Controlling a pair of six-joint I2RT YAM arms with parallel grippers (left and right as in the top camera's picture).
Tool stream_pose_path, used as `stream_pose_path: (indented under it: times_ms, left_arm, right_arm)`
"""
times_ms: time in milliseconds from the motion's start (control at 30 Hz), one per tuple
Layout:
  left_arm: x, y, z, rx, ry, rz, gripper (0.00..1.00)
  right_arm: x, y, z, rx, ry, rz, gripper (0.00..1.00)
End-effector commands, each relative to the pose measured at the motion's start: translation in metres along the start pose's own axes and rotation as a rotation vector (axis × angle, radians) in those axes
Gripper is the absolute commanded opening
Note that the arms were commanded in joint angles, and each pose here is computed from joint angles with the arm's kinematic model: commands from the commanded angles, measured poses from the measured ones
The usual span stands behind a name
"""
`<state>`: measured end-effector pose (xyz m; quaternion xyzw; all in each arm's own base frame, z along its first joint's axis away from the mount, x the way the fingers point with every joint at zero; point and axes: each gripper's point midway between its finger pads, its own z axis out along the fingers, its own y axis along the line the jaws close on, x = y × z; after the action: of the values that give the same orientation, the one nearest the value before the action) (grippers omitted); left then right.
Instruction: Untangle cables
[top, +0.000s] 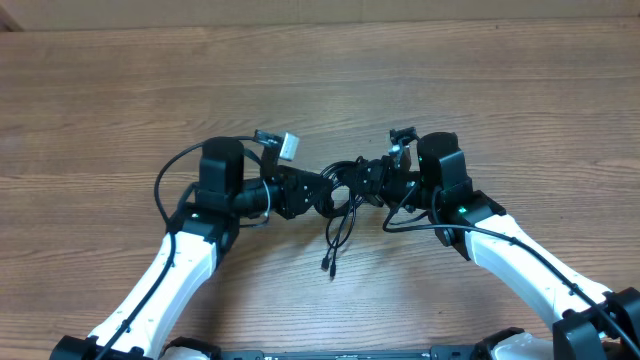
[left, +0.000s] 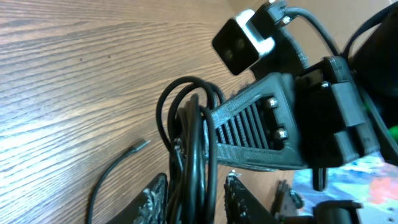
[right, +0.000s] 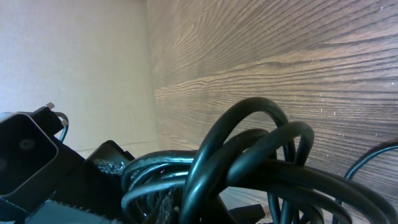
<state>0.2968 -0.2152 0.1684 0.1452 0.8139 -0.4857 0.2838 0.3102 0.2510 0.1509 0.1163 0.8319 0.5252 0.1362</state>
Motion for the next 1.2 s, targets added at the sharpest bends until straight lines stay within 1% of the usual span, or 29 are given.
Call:
stream_pose_path:
  times_ms: [0, 100, 167, 233, 267, 433, 567, 700, 800, 867, 933, 967, 1000, 1033, 1100, 1167]
  left_arm:
    - [-0.002, 0.0, 0.01, -0.09, -0.018, 0.09, 0.29]
    - [0.001, 0.003, 0.019, -0.161, -0.026, 0.114, 0.29]
    - [0.005, 0.012, 0.023, -0.25, -0.028, 0.118, 0.16]
    - [0.008, 0.026, 0.02, -0.341, -0.029, 0.091, 0.06]
    - [0.01, 0.034, 0.017, -0.388, -0.031, 0.069, 0.04]
    - [0.009, 0.056, 0.006, -0.522, -0.055, 0.043, 0.04]
    - [0.004, 0.075, -0.007, -0.639, -0.117, -0.048, 0.04]
    - [0.003, 0.077, -0.009, -0.629, -0.121, -0.07, 0.04]
    - [0.007, 0.069, -0.003, -0.567, -0.092, -0.071, 0.04]
    - [0.007, 0.059, 0.003, -0.506, -0.066, -0.024, 0.04]
    - [0.007, 0.045, 0.01, -0.421, -0.036, 0.062, 0.04]
    - [0.008, 0.039, 0.012, -0.39, -0.027, 0.089, 0.04]
    - [0.008, 0.033, 0.015, -0.353, -0.019, 0.114, 0.04]
    - [0.008, 0.031, 0.015, -0.342, -0.016, 0.116, 0.04]
    - [0.009, 0.03, 0.016, -0.332, -0.012, 0.116, 0.04]
    - [0.01, 0.027, 0.017, -0.317, -0.005, 0.118, 0.04]
  right_arm:
    - [-0.002, 0.008, -0.003, -0.023, -0.007, -0.028, 0.04]
    - [-0.002, 0.008, -0.003, -0.023, -0.007, -0.028, 0.04]
    - [-0.002, 0.008, -0.003, -0.023, -0.007, -0.025, 0.04]
    - [-0.002, 0.008, -0.003, -0.023, -0.006, -0.024, 0.04]
    - [-0.002, 0.008, -0.003, -0.023, -0.006, -0.024, 0.04]
    - [-0.002, 0.008, -0.003, -0.023, -0.006, -0.025, 0.04]
    - [0.0, 0.01, -0.003, -0.033, 0.007, -0.061, 0.04]
    - [0.005, 0.014, -0.007, -0.07, 0.05, -0.169, 0.04]
    - [0.011, 0.017, -0.01, -0.099, 0.092, -0.18, 0.04]
    - [0.012, 0.017, -0.01, -0.098, 0.098, -0.165, 0.04]
    - [0.013, 0.017, -0.008, -0.091, 0.095, -0.143, 0.04]
    - [0.013, 0.016, -0.007, -0.083, 0.087, -0.133, 0.05]
    - [0.012, 0.015, -0.004, -0.064, 0.068, -0.12, 0.12]
    - [0.011, 0.013, -0.001, -0.05, 0.053, -0.124, 0.16]
    - [0.009, 0.011, 0.002, -0.024, 0.023, -0.122, 0.17]
    - [0.005, 0.007, 0.004, 0.004, -0.013, -0.071, 0.17]
